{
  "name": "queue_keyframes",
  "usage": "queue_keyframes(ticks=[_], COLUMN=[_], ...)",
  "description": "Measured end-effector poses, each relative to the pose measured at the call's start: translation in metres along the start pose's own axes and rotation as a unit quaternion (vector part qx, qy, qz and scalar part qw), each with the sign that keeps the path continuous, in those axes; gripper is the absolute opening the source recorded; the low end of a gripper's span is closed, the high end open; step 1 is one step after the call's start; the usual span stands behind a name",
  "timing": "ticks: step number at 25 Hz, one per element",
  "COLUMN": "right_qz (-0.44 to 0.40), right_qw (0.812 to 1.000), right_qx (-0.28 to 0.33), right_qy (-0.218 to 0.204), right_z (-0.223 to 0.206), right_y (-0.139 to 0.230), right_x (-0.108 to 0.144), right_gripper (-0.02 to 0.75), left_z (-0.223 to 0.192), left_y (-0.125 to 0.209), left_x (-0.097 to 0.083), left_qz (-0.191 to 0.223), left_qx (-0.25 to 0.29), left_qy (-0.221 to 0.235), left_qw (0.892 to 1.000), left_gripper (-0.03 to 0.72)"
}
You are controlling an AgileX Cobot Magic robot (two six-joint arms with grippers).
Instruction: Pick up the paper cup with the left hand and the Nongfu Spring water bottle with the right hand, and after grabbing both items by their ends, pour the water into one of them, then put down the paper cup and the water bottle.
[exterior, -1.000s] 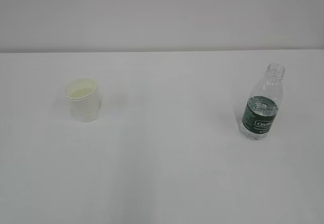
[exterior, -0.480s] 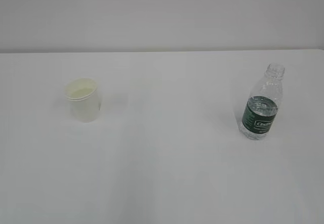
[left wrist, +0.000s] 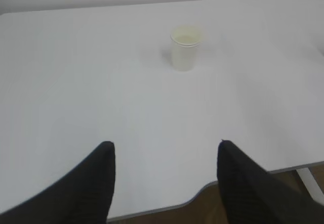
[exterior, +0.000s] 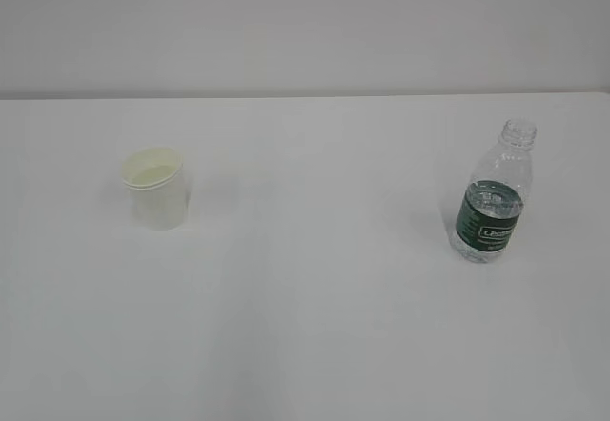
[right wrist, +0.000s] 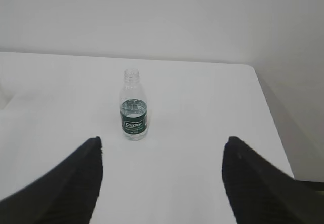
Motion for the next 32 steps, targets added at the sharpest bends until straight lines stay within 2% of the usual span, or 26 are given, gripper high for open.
queue_keyframes(ticks=[23, 32], right_qz=[0.014, 0.019], right_qw=[0.993, 0.990], right_qx=[0.119, 0.143], right_qy=[-0.006, -0.008], right_z=[-0.054, -0.070], right_y=[0.045, 0.060], right_x=[0.008, 0.010], right_gripper=[0.552, 0.552], left_z=[-0.036, -0.050], left_y=[0.012, 0.021], left_x=[0.001, 0.001], left_qz=[-0.001, -0.001], left_qx=[0.007, 0.021], left_qy=[0.000, -0.001], left_qw=[1.000, 1.000], left_gripper=[0.450, 0.440])
Point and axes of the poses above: a point on each arm's last joint axis where the gripper is mounted, z pointing back along that axis away from the gripper, x along the wrist's bending axis when the last joint is at zero, y = z × x, the point moved 2 cm from there along -z, pointing out along that axis toward the gripper, and after that the axes turned 1 degree about -z, right-handed, at the moved point
